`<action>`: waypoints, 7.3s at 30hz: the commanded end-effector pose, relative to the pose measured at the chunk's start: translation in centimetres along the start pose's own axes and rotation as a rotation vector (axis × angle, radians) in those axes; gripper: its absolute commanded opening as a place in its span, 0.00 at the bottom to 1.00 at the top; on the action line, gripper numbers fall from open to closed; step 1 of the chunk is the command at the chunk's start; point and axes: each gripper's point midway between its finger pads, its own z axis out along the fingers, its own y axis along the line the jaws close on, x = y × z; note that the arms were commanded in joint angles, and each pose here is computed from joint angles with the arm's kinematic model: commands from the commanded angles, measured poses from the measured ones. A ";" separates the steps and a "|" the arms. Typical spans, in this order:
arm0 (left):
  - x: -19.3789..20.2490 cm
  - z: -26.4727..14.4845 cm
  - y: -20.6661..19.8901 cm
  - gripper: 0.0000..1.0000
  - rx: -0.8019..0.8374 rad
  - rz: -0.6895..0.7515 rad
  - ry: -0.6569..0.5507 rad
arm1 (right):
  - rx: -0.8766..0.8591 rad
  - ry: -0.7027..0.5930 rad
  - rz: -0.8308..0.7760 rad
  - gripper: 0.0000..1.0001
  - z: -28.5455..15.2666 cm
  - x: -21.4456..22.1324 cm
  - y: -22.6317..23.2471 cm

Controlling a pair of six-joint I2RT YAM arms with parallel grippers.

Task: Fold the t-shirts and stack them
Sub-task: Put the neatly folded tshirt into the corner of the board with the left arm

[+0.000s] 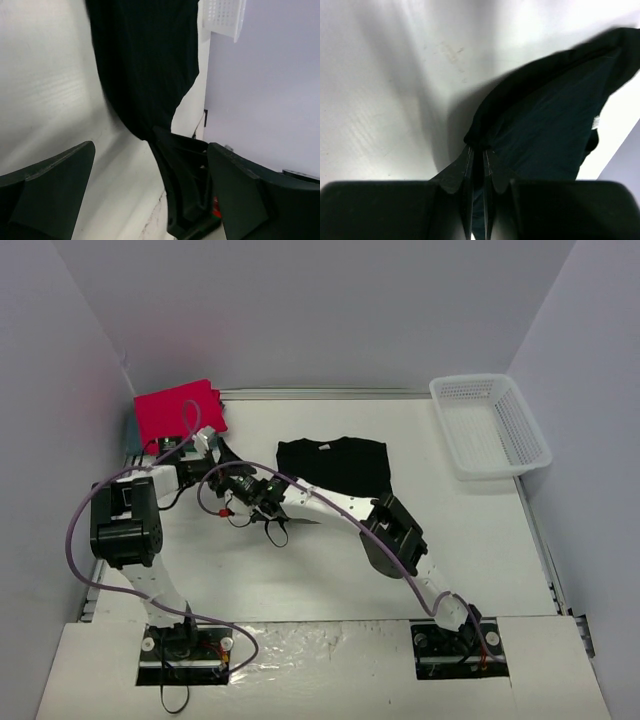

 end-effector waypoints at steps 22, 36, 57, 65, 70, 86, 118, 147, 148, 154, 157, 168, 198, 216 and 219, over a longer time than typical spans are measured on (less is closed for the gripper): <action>3.2 7.2 2.6 0.94 -0.051 -0.273 0.117 | -0.008 0.016 0.081 0.00 -0.6 0.3 -3.0; 2.4 11.5 1.4 0.95 -0.011 -0.259 0.112 | -0.023 -0.032 0.100 0.00 -2.2 -1.0 -3.7; 3.3 15.3 0.9 0.95 -0.003 -0.164 0.185 | -0.032 -0.042 0.088 0.00 -2.8 -1.6 -3.3; 3.7 15.8 0.7 0.82 0.002 -0.152 0.221 | -0.037 -0.038 0.077 0.00 -2.6 -1.8 -2.8; 4.1 16.4 1.0 0.67 0.006 -0.163 0.240 | -0.042 -0.043 0.065 0.00 -2.7 -2.2 -2.3; 4.5 18.2 1.4 0.16 0.018 -0.167 0.282 | -0.047 -0.069 0.031 0.00 -3.7 -3.7 -0.9; -2.0 13.5 1.1 0.02 -0.177 0.136 0.227 | -0.562 -0.039 0.337 0.93 -11.2 22.1 2.1; -13.8 8.6 0.0 0.02 -0.769 0.646 0.120 | -0.650 -0.045 0.692 1.00 -4.4 26.7 2.6; -13.9 8.8 0.0 0.02 -0.778 0.657 0.118 | -0.651 -0.044 0.692 1.00 -4.4 26.7 2.7; -15.3 8.8 -0.9 0.02 -0.847 0.758 0.082 | -0.658 -0.036 0.698 1.00 -4.2 26.9 2.9; -16.0 8.6 -1.6 0.02 -0.878 0.817 0.061 | -0.663 -0.029 0.698 1.00 -4.0 27.0 3.1; -18.8 7.3 -6.9 0.02 -0.913 0.880 -0.130 | -0.698 -0.022 0.692 1.00 -3.5 27.2 4.1; -29.1 -6.8 -10.6 0.02 -1.045 0.770 -0.623 | -0.774 0.006 0.683 1.00 -2.6 27.5 6.4; -30.4 -8.3 -14.2 0.02 -0.974 0.777 -0.750 | -0.802 0.051 0.677 1.00 -2.0 28.0 7.5; -30.4 -9.0 -15.7 0.02 -0.947 0.768 -0.794 | -0.808 0.057 0.679 1.00 -1.9 28.1 7.7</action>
